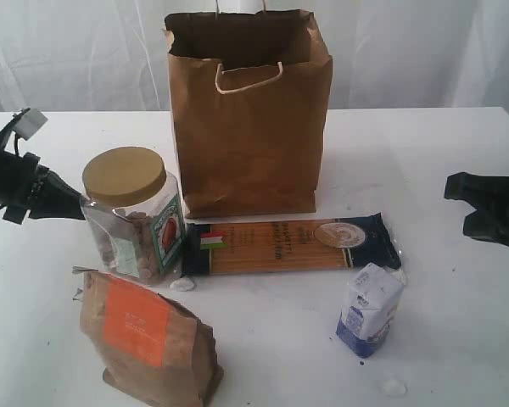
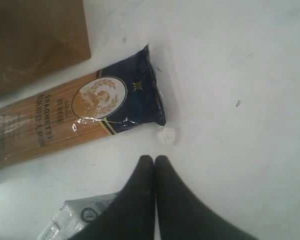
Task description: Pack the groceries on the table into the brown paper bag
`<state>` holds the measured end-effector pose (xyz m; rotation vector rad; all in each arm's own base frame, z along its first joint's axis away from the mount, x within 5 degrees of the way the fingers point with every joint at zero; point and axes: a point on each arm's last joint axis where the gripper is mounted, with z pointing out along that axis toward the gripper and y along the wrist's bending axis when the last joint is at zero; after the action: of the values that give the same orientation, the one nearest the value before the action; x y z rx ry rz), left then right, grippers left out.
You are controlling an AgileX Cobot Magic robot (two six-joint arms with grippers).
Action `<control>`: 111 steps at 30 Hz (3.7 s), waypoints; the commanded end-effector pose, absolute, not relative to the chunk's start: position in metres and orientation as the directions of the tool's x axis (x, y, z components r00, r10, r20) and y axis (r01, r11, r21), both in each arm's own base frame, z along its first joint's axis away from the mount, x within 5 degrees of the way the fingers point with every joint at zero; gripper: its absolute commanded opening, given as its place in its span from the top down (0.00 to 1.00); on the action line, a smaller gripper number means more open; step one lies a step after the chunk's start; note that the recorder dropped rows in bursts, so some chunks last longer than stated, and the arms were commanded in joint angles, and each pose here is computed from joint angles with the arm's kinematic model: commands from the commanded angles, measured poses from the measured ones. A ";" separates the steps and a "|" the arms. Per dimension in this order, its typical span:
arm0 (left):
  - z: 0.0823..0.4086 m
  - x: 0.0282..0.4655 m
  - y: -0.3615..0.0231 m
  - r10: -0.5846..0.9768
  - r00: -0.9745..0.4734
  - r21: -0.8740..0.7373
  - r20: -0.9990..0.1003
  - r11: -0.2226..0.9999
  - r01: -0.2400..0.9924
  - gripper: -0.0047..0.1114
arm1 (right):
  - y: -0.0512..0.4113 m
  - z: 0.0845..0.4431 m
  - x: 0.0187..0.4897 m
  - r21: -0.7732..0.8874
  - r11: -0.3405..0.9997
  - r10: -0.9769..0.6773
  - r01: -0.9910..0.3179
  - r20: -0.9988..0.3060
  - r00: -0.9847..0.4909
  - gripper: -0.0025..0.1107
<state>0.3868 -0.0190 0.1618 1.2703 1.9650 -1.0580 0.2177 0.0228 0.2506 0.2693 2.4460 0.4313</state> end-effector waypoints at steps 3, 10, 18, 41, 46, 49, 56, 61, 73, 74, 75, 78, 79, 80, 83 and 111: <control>0.194 0.377 0.005 0.482 -0.314 -0.224 -0.818 0.236 0.946 0.96 | 0.022 0.249 0.216 0.360 0.929 0.278 0.079 -0.543 -0.792 0.98; 0.199 0.374 0.017 0.440 -0.289 -0.208 -0.850 0.223 0.952 0.76 | 0.022 0.249 0.216 0.359 0.930 0.276 0.077 -0.545 -0.791 0.98; 0.207 0.381 0.013 0.329 -0.299 -0.215 -0.896 0.269 0.939 0.06 | 0.022 0.249 0.216 0.358 0.930 0.278 0.078 -0.552 -0.786 0.98; 0.219 0.405 0.010 0.284 0.035 0.148 -0.958 0.388 0.910 0.06 | 0.022 0.249 0.216 0.348 0.935 0.262 0.064 -0.558 -0.788 0.98; 0.180 0.390 0.003 0.330 -0.038 0.017 -0.943 0.162 0.987 0.06 | 0.022 0.249 0.216 0.352 0.934 0.265 0.066 -0.556 -0.787 0.98; 0.166 0.381 -0.002 0.355 -0.079 -0.038 -0.931 0.120 0.992 0.06 | 0.022 0.249 0.216 0.352 0.934 0.265 0.066 -0.555 -0.788 0.98; 0.138 0.349 -0.029 0.362 -0.172 -0.172 -0.916 0.032 0.985 0.06 | 0.023 0.248 0.215 0.356 0.932 0.262 0.065 -0.540 -0.800 0.98; 0.135 0.346 -0.036 0.359 -0.170 -0.177 -0.918 0.012 0.984 0.06 | 0.023 0.248 0.215 0.356 0.932 0.262 0.065 -0.540 -0.800 0.98; 0.140 0.352 -0.038 0.295 -0.185 -0.172 -0.937 0.070 0.983 0.06 | 0.024 0.247 0.213 0.359 0.931 0.256 0.062 -0.523 -0.813 0.98; 0.140 0.352 -0.038 0.295 -0.185 -0.172 -0.937 0.070 0.983 0.06 | 0.024 0.247 0.213 0.359 0.931 0.256 0.062 -0.523 -0.813 0.98; 0.140 0.352 -0.038 0.294 -0.185 -0.172 -0.938 0.071 0.983 0.06 | 0.024 0.247 0.213 0.359 0.931 0.256 0.062 -0.523 -0.813 0.98; 0.142 0.355 -0.039 0.264 -0.190 -0.170 -0.946 0.097 0.981 0.06 | 0.023 0.248 0.214 0.352 0.934 0.253 0.058 -0.538 -0.804 0.98; 0.143 0.356 -0.039 0.246 -0.193 -0.170 -0.950 0.112 0.979 0.06 | 0.023 0.248 0.215 0.347 0.936 0.246 0.052 -0.543 -0.803 0.98; 0.145 0.358 -0.039 0.226 -0.196 -0.170 -0.954 0.130 0.977 0.06 | 0.023 0.248 0.215 0.340 0.939 0.236 0.043 -0.551 -0.801 0.98; 0.149 0.363 -0.040 0.171 -0.201 -0.170 -0.965 0.176 0.969 0.06 | 0.023 0.249 0.215 0.337 0.940 0.232 0.040 -0.554 -0.799 0.98; 0.136 0.346 -0.046 0.349 -0.164 -0.176 -0.923 0.000 0.984 0.06 | 0.023 0.249 0.215 0.338 0.940 0.234 0.041 -0.554 -0.799 0.98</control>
<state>0.3541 -0.0424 0.1290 1.2815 1.7952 -1.1469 0.2152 0.0242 0.2491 0.1985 2.4791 0.4251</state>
